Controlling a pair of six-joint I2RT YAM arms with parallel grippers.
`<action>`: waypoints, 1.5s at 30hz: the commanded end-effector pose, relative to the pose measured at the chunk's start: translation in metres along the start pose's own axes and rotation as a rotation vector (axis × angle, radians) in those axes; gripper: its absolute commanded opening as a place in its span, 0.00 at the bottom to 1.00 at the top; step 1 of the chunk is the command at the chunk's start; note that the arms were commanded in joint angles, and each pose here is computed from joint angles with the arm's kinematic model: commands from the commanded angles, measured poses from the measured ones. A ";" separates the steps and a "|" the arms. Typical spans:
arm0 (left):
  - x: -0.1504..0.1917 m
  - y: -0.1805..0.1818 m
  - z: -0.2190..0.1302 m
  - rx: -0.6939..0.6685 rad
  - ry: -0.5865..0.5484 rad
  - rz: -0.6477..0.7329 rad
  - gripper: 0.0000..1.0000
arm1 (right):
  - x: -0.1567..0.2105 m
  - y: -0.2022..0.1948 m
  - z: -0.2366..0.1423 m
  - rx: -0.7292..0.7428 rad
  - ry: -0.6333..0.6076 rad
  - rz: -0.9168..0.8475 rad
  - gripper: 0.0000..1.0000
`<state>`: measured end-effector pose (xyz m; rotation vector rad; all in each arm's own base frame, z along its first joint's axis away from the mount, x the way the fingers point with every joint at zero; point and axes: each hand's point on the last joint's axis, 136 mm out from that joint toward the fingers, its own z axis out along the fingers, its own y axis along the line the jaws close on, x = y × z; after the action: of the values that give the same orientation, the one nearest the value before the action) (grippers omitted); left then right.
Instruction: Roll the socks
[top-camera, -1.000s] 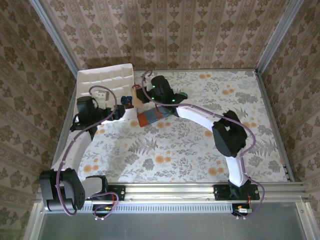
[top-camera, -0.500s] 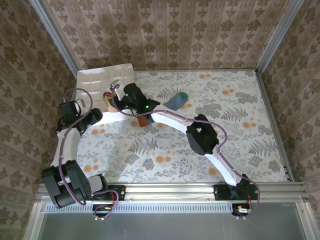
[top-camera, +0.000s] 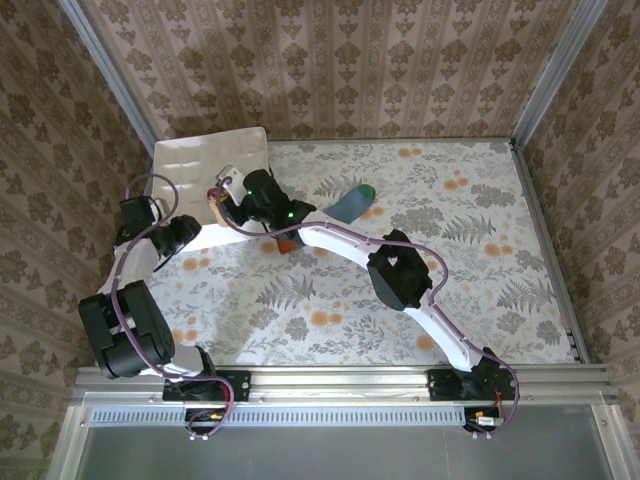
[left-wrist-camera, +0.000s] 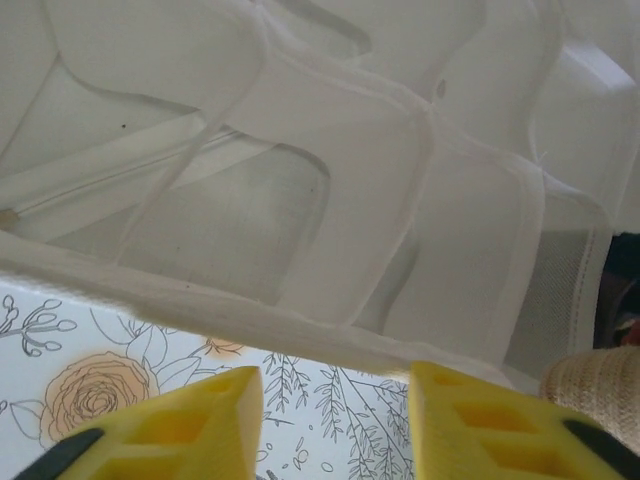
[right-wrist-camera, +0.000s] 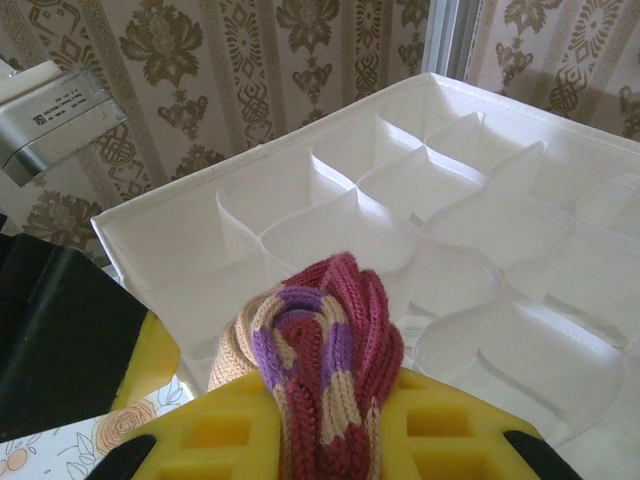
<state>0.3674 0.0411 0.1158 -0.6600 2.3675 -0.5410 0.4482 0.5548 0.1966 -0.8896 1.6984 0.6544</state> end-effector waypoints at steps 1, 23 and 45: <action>0.009 0.014 -0.007 -0.070 0.012 -0.034 0.24 | -0.002 0.013 -0.009 -0.023 0.030 -0.035 0.05; -0.013 0.008 -0.049 -0.143 -0.023 0.092 0.26 | -0.053 0.036 0.012 0.004 -0.157 -0.098 0.06; -0.045 0.007 -0.032 -0.147 -0.003 0.065 0.26 | 0.018 0.013 0.066 0.018 -0.165 -0.112 0.12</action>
<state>0.3725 0.0730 0.1531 -0.6518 2.4250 -0.3549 0.4655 0.6094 0.1595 -0.8965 1.5231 0.6326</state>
